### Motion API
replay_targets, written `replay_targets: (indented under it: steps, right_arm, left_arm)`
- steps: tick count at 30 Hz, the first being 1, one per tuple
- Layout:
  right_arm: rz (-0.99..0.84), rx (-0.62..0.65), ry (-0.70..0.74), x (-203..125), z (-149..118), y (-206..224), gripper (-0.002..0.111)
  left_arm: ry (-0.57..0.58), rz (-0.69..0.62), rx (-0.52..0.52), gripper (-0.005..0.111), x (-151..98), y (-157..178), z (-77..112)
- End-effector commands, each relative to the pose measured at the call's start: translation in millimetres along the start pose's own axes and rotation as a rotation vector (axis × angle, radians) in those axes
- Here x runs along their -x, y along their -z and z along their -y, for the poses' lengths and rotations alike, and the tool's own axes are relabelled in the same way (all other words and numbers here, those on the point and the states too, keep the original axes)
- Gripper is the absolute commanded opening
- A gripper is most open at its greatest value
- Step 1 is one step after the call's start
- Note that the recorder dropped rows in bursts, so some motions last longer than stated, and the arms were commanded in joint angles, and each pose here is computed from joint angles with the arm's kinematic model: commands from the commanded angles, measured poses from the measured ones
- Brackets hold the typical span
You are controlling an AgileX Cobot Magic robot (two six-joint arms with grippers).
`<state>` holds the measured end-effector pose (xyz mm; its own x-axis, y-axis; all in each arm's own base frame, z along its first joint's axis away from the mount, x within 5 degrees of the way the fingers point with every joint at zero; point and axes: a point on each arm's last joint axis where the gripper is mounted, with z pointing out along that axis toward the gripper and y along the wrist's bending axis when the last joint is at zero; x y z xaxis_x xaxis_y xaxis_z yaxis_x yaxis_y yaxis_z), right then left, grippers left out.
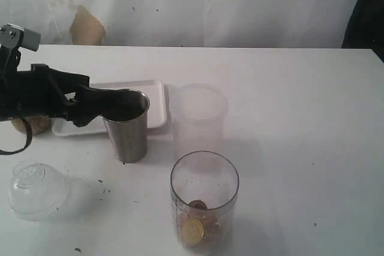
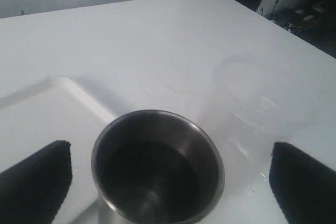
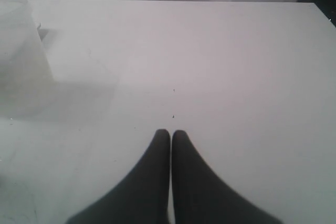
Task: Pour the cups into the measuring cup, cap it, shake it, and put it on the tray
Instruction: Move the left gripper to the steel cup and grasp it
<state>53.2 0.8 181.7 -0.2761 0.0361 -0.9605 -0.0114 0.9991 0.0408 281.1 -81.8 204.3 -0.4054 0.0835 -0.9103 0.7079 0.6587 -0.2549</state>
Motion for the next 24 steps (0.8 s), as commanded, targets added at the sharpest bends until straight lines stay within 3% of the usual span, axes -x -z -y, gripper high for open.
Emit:
replay_targets:
  steps: [1, 4, 11, 18, 24]
  right_arm:
    - [0.015, 0.004, -0.001, -0.2, -0.1, -0.1, 0.001]
    - [0.015, 0.004, -0.001, -0.2, -0.1, -0.1, 0.001]
    - [0.015, 0.004, -0.001, -0.2, -0.1, -0.1, 0.001]
    - [0.015, 0.004, -0.001, -0.2, -0.1, -0.1, 0.001]
    - [0.015, 0.004, -0.001, -0.2, -0.1, -0.1, 0.001]
  left_arm:
    - [0.002, 0.041, 0.009, 0.096, -11.2, 5.3, 6.4]
    - [-0.045, 0.102, 0.02, 0.096, -21.8, 8.2, 13.4]
    - [-0.2, 0.082, 0.0, 0.096, -37.4, -7.8, 29.4]
    - [-0.153, 0.005, 0.089, 0.096, -63.1, -24.6, 14.1]
    - [-0.168, 0.058, 0.092, 0.096, -60.1, -25.6, 13.3]
